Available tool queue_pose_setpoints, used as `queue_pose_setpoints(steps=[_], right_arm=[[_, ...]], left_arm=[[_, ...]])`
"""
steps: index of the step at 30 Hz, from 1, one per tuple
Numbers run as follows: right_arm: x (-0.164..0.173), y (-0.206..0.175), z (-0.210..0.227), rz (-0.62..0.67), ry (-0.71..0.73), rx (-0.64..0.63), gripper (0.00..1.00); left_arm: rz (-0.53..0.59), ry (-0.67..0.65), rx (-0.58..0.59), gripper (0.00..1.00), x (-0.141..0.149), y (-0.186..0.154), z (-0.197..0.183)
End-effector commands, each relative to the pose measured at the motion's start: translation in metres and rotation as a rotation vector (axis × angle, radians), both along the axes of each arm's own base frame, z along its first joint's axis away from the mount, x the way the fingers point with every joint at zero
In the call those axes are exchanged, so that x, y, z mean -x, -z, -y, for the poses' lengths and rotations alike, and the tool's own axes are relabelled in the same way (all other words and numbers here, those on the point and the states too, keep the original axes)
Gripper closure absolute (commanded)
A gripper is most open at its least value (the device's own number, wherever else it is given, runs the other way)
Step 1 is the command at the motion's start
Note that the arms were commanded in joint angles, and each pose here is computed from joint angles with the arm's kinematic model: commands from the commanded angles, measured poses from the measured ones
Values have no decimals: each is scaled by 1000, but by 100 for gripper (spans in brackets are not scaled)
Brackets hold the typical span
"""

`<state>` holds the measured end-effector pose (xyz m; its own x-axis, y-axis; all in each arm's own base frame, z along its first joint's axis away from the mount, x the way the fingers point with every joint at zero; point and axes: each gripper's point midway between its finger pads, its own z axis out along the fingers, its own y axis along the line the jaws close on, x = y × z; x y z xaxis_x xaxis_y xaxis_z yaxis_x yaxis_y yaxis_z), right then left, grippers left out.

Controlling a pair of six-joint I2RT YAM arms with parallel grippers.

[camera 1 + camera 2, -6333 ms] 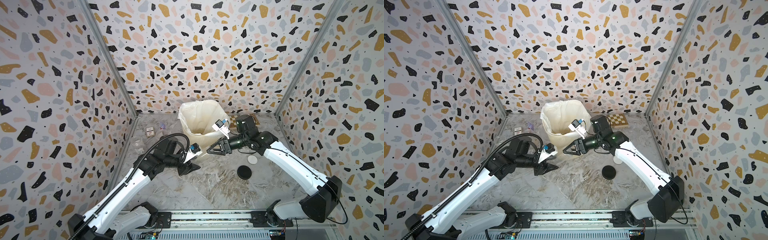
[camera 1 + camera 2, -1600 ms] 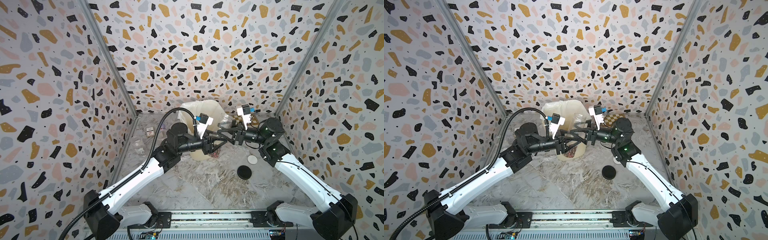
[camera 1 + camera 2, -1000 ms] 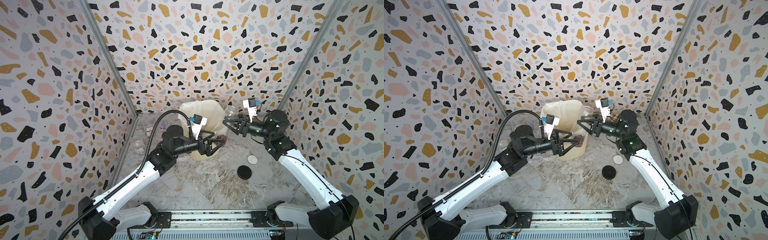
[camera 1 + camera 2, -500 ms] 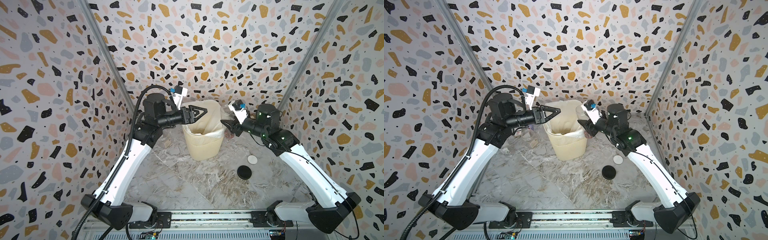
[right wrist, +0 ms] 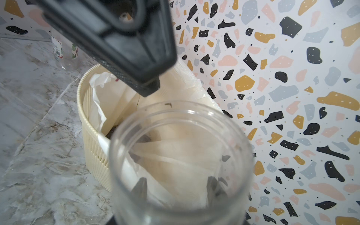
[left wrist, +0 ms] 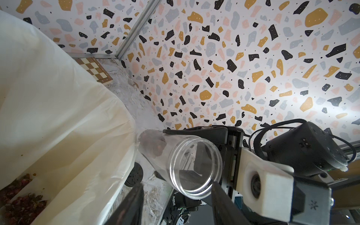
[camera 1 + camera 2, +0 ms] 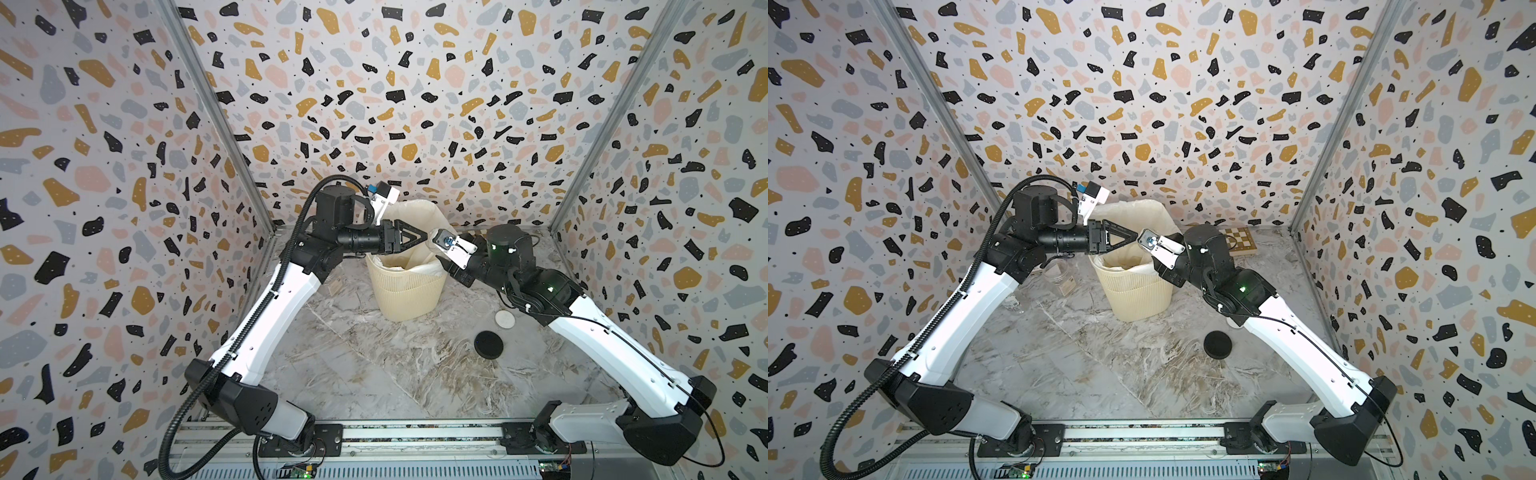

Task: Empty the moldy dried flower tea in the jars
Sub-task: Pour the moldy dried flower tea into the trash bin.

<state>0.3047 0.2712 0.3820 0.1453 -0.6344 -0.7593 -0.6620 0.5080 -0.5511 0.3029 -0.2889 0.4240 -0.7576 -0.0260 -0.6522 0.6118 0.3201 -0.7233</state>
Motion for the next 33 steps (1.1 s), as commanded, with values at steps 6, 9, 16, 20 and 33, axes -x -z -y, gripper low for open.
queue_pose_setpoints(steps=[6,9,16,20,33], right_arm=[[2,-15,7,49,59,35,60],[7,-17,3,53,48,34,61],[12,-15,-2,53,34,35,62],[12,-15,-2,53,45,36,63],[6,-7,2,60,114,106,63]], left_arm=[[58,35,-42,59,6,-5,9],[50,29,-54,62,3,0,10],[47,44,-73,74,4,6,16],[53,31,-92,79,3,8,15],[72,-5,-155,89,-1,20,14]])
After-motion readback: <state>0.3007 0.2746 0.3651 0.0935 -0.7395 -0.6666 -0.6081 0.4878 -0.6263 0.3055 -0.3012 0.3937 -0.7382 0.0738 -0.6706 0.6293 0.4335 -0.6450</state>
